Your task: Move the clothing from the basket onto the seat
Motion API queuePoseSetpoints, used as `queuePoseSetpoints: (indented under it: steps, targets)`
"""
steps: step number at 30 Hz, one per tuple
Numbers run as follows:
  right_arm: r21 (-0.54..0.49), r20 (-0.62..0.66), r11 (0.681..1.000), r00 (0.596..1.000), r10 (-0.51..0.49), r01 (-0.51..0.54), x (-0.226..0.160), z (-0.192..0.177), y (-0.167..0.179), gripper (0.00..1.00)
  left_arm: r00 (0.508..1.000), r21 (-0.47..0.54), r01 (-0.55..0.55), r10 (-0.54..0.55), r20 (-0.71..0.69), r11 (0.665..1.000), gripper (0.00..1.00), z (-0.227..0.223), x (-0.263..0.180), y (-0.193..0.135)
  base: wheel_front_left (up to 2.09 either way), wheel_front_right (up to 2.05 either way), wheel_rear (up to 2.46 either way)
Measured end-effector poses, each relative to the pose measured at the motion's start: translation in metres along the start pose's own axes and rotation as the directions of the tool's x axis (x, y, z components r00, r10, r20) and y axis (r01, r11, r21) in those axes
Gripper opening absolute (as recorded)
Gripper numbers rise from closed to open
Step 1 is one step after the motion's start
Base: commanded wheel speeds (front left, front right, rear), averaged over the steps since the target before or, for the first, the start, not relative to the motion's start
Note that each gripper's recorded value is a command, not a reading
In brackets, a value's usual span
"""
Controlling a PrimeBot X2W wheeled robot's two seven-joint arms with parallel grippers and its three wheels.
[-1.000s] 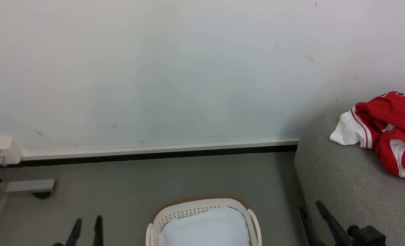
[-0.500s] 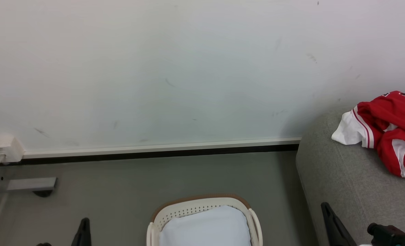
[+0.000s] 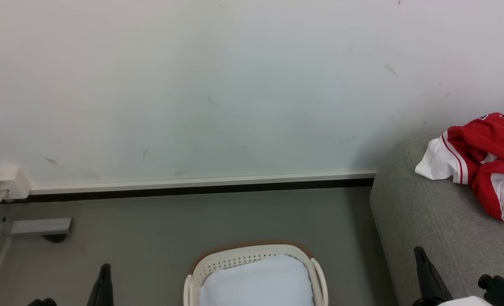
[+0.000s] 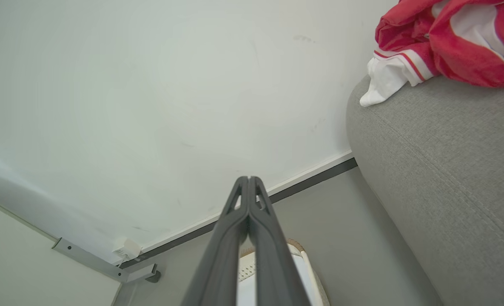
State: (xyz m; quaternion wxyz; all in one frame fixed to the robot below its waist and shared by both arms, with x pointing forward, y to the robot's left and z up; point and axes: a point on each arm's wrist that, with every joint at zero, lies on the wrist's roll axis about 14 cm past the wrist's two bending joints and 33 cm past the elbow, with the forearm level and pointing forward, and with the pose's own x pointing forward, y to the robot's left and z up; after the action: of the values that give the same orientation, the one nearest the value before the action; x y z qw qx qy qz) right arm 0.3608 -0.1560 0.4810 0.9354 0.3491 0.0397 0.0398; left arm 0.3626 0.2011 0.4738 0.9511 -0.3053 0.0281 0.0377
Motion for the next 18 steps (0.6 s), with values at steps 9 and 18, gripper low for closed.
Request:
queuePoseSetpoints:
  steps: [9,18]
  targets:
    - [0.115,0.017,0.993,1.0,-0.02,0.018,0.004,0.009,-0.004,0.0,1.0,-0.126,-0.007,0.006,-0.007,0.992,0.0,0.002,0.003,-0.001,0.0,0.0,0.0]
    - [0.218,0.025,0.976,0.999,-0.037,0.031,0.006,0.014,-0.008,0.0,1.0,-0.242,-0.007,0.005,-0.009,0.97,0.0,0.004,0.006,-0.003,0.0,0.0,0.0]
